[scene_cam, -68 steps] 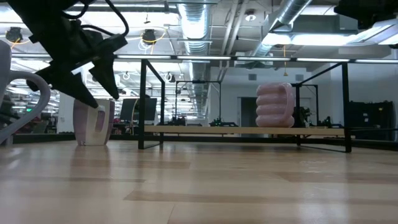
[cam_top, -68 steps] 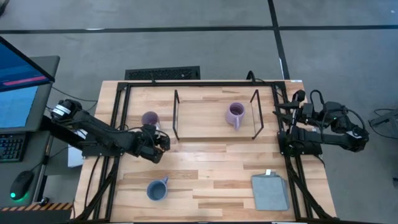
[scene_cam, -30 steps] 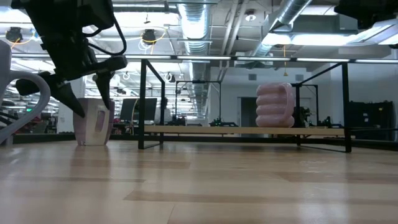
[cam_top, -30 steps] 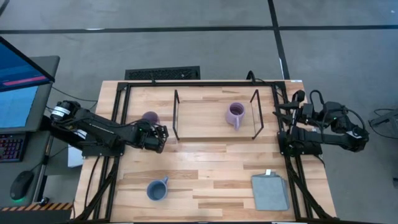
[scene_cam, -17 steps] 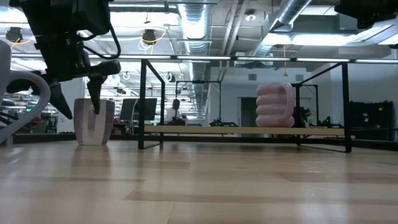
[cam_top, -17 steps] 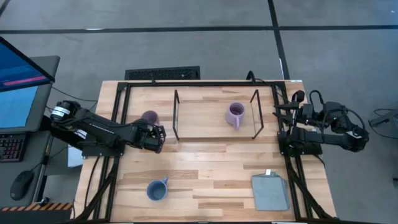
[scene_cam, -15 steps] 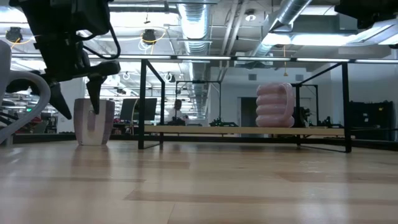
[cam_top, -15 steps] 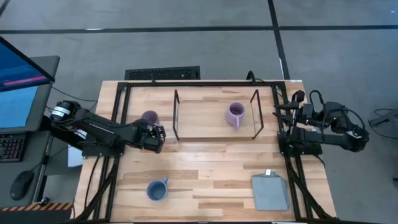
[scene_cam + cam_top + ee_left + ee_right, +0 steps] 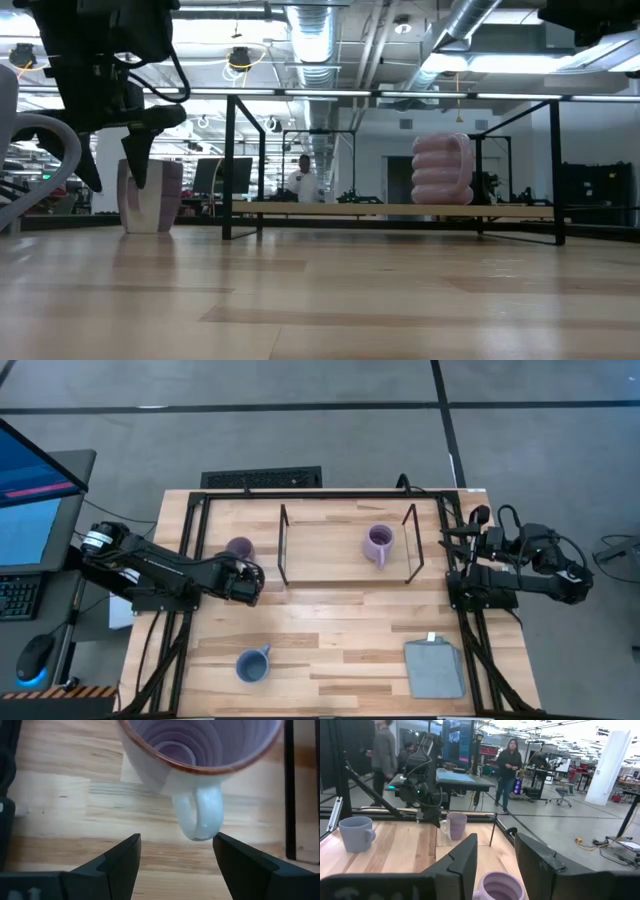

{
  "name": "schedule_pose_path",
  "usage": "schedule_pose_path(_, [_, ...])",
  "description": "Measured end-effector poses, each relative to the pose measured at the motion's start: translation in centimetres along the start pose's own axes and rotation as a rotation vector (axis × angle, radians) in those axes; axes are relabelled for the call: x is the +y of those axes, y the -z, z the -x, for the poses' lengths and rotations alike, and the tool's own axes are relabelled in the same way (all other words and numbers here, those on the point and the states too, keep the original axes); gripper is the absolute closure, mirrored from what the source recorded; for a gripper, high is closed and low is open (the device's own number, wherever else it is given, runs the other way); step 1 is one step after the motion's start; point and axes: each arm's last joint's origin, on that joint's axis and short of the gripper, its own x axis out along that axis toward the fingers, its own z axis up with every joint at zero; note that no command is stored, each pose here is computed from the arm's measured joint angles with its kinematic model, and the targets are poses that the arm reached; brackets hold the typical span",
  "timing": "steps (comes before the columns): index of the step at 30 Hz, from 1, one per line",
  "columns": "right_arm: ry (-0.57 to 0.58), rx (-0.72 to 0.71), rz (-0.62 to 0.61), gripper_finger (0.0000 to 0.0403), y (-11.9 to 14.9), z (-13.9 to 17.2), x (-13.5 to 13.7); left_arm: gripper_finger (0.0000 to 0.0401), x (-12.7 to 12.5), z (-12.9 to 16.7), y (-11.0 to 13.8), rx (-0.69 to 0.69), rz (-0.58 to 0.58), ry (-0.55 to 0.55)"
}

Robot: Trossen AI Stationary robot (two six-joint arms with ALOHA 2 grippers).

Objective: Stack small to large cups/mugs on shelf
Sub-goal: Put the white and violet mug on the shelf

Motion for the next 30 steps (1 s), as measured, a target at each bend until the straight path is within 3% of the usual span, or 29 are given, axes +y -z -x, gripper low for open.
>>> schedule_pose_path(11, [0.000, 0.000, 0.000, 0.0248, 0.00, 0.00, 0.00, 0.0161, -0.11, 0.00, 0.03, 0.002, -0.069, 0.011])
schedule_pose_path(30, [0.000, -0.001, -0.001, 0.0250, -0.01, 0.00, 0.00, 0.0161, -0.70, -0.33, -0.53, -0.020, 0.029, 0.043])
